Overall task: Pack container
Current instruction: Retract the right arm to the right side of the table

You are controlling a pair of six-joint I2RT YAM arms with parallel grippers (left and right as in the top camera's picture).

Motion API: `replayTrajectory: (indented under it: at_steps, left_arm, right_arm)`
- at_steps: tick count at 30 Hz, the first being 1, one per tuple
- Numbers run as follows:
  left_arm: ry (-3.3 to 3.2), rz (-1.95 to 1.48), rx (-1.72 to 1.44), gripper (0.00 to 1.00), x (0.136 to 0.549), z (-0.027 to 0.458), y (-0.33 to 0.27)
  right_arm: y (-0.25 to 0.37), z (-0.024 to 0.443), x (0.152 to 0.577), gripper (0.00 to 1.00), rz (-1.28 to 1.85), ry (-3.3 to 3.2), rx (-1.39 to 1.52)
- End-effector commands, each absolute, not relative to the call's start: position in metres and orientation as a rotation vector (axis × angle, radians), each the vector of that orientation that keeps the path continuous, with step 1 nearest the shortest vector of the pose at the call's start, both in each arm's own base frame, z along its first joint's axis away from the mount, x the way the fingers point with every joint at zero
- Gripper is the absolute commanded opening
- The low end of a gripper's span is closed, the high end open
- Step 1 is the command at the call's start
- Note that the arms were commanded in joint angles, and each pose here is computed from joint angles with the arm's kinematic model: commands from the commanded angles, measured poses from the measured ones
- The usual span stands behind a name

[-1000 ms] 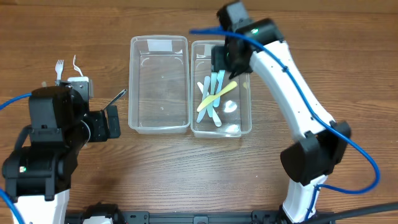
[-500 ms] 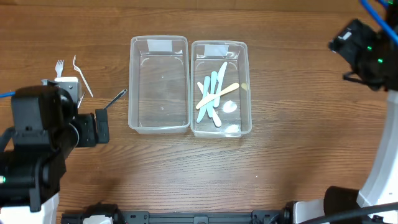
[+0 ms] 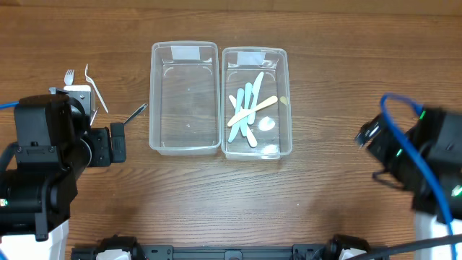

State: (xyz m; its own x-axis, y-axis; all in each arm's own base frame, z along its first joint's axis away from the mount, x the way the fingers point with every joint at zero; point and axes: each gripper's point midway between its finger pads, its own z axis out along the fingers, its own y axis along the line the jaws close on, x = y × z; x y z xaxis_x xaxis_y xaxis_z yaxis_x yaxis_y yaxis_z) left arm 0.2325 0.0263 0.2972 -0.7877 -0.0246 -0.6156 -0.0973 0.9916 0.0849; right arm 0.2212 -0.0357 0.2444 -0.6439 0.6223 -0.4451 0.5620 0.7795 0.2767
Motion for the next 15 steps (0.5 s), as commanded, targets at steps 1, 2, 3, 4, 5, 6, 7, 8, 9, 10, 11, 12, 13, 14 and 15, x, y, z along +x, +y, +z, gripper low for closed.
replayTrajectory:
  at_steps: [1, 2, 3, 4, 5, 6, 7, 8, 9, 10, 11, 12, 13, 14, 15]
  left_arm:
    - [2.521, 0.212, 0.041, 1.00, 0.244, 0.290, 0.030]
    - [2.545, 0.218, 0.063, 1.00, 0.249, 0.284, 0.031]
    - [2.571, 0.226, 0.095, 1.00, 0.255, 0.278, 0.031]
    - [2.597, 0.236, 0.134, 1.00, 0.261, 0.271, 0.031]
    - [2.629, 0.249, 0.169, 1.00, 0.270, 0.262, 0.033]
    - [2.650, 0.265, 0.177, 1.00, 0.277, 0.255, 0.035]
    - [2.674, 0.289, 0.177, 1.00, 0.287, 0.246, 0.039]
    - [2.691, 0.314, 0.177, 1.00, 0.295, 0.239, 0.042]
    - [2.709, 0.337, 0.186, 1.00, 0.301, 0.232, 0.045]
    - [2.727, 0.349, 0.204, 1.00, 0.307, 0.225, 0.047]
    - [2.750, 0.354, 0.223, 1.00, 0.313, 0.216, 0.049]
    - [2.775, 0.353, 0.223, 1.00, 0.318, 0.207, 0.053]
    - [2.798, 0.349, 0.216, 1.00, 0.320, 0.200, 0.056]
    - [2.822, 0.343, 0.202, 1.00, 0.322, 0.193, 0.060]
    - [2.846, 0.336, 0.186, 1.00, 0.323, 0.186, 0.064]
  right_arm:
    - [-0.015, 0.195, 0.210, 1.00, 0.268, 2.534, 0.813]
    - [-0.012, 0.185, 0.208, 1.00, 0.284, 2.553, 0.817]
    - [-0.011, 0.178, 0.207, 1.00, 0.288, 2.568, 0.822]
    - [-0.011, 0.172, 0.206, 1.00, 0.283, 2.582, 0.828]
    - [-0.011, 0.167, 0.206, 1.00, 0.280, 2.595, 0.834]
    - [-0.013, 0.165, 0.207, 1.00, 0.269, 2.604, 0.840]
    - [-0.014, 0.162, 0.208, 1.00, 0.259, 2.613, 0.845]
    - [-0.015, 0.160, 0.210, 1.00, 0.255, 2.623, 0.835]
    - [-0.015, 0.159, 0.211, 1.00, 0.252, 2.633, 0.826]
    - [-0.015, 0.156, 0.212, 1.00, 0.250, 2.646, 0.831]
    - [-0.015, 0.153, 0.213, 1.00, 0.249, 2.658, 0.836]
    - [-0.015, 0.151, 0.213, 1.00, 0.246, 2.671, 0.838]
    - [-0.015, 0.149, 0.214, 1.00, 0.245, 2.678, 0.841]
    - [-0.015, 0.148, 0.215, 1.00, 0.244, 2.685, 0.843]
    - [-0.016, 0.146, 0.215, 1.00, 0.242, 2.692, 0.846]
